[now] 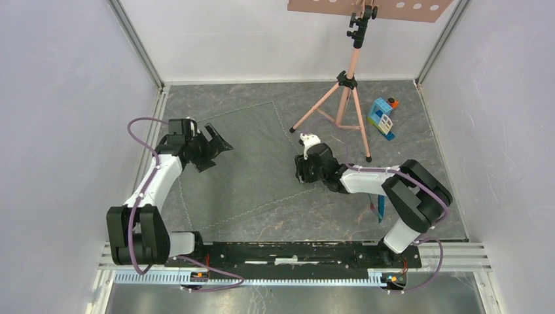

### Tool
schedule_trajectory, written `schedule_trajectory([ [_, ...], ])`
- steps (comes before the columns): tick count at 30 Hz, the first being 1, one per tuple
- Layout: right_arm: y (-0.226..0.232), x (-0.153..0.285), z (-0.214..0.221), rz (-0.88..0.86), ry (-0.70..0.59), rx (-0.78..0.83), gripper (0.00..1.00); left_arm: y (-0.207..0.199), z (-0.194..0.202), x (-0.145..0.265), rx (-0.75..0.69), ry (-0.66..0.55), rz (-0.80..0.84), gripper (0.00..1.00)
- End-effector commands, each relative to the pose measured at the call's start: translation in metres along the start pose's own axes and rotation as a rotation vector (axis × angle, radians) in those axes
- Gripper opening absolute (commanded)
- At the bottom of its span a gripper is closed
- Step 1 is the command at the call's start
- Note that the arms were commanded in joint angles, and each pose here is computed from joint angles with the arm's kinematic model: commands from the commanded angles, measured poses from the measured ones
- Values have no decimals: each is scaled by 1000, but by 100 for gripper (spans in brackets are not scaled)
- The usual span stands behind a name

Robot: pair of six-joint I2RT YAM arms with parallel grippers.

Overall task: Fold the napkin into a case and place the utensils inside
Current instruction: Pick up the flattened napkin from the center of the board.

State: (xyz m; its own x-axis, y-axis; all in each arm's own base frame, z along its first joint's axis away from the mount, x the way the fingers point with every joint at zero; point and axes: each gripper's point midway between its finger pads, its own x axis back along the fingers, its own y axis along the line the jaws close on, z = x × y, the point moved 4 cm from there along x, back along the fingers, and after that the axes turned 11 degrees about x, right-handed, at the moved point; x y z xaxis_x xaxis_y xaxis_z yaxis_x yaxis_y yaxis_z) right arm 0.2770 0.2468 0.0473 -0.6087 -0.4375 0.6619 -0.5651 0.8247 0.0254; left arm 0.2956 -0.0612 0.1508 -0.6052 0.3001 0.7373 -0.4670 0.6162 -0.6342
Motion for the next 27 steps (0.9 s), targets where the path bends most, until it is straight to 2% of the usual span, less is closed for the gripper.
schedule_trajectory([
  [1,-18,17,40,92,140,-6,55,-6,16,17,-96,28,23,100],
  [7,6,36,-2,0,46,78,64,-3,33,36,-178,56,20,100],
  [10,23,50,-11,-46,29,93,73,4,39,41,-193,50,9,100],
  [12,29,52,-19,-86,2,63,78,12,41,35,-161,50,-19,100],
  [17,31,49,-33,-78,-33,11,75,27,45,12,-27,75,-95,100],
  [21,15,54,-33,16,-28,-98,77,61,50,7,115,25,-292,100],
  [23,2,59,-30,98,-6,-183,86,78,60,7,177,40,-371,100],
  [25,-8,64,-26,196,34,-297,90,95,72,4,232,52,-427,100],
  [27,-13,70,-18,283,127,-368,90,110,78,4,266,35,-480,100],
])
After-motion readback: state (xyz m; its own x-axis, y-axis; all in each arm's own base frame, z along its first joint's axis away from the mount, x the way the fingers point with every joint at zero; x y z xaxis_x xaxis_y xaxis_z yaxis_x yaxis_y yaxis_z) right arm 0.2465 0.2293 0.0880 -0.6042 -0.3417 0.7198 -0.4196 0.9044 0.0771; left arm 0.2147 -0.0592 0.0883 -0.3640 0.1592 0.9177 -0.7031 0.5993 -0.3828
